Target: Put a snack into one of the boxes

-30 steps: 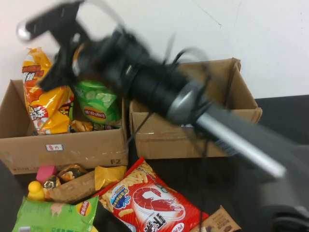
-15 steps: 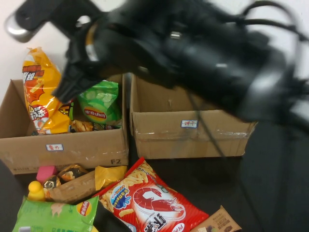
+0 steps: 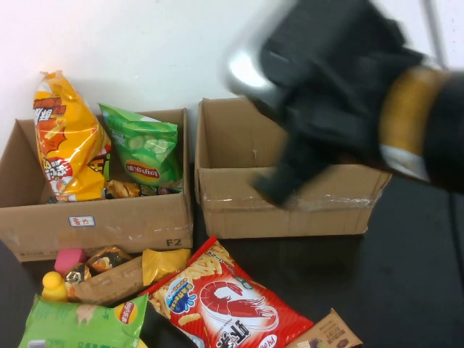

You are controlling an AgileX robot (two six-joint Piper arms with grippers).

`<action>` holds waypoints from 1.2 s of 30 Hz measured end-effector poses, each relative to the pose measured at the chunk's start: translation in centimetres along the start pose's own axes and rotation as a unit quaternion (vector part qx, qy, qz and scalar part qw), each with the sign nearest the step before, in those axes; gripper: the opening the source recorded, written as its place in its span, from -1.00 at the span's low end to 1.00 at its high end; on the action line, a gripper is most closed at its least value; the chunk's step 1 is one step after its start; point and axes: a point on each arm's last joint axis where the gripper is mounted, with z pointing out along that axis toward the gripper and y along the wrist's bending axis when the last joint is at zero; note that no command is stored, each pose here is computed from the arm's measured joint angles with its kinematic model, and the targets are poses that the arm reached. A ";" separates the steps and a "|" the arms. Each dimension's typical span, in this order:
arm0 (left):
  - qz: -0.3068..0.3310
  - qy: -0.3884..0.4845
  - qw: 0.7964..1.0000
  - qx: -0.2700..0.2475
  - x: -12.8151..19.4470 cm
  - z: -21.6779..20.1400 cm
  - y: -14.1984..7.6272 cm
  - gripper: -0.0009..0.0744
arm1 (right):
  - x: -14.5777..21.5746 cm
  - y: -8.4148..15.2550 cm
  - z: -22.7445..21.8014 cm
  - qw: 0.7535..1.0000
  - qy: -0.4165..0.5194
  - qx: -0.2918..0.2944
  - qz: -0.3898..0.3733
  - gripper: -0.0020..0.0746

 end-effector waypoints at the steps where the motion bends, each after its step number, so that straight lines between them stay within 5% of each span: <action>1: 0.000 0.000 1.000 0.000 0.0 0.0 0.0 -0.98 | 0.3 -0.2 -1.1 1.000 -0.010 -0.002 0.001 -0.95; 14: 0.000 0.000 1.000 0.000 0.0 0.0 0.0 -0.98 | 9.8 -1.0 -10.2 1.000 -0.009 -0.005 0.015 -0.95; 25: 0.000 0.000 1.000 0.000 0.0 0.0 0.0 -0.98 | 16.7 -0.3 -13.0 0.999 -0.014 -0.006 0.033 -0.95; 36: 0.000 0.000 1.000 0.000 0.0 0.0 0.0 -0.98 | 22.0 -4.0 -15.4 0.968 0.015 0.229 0.100 -0.95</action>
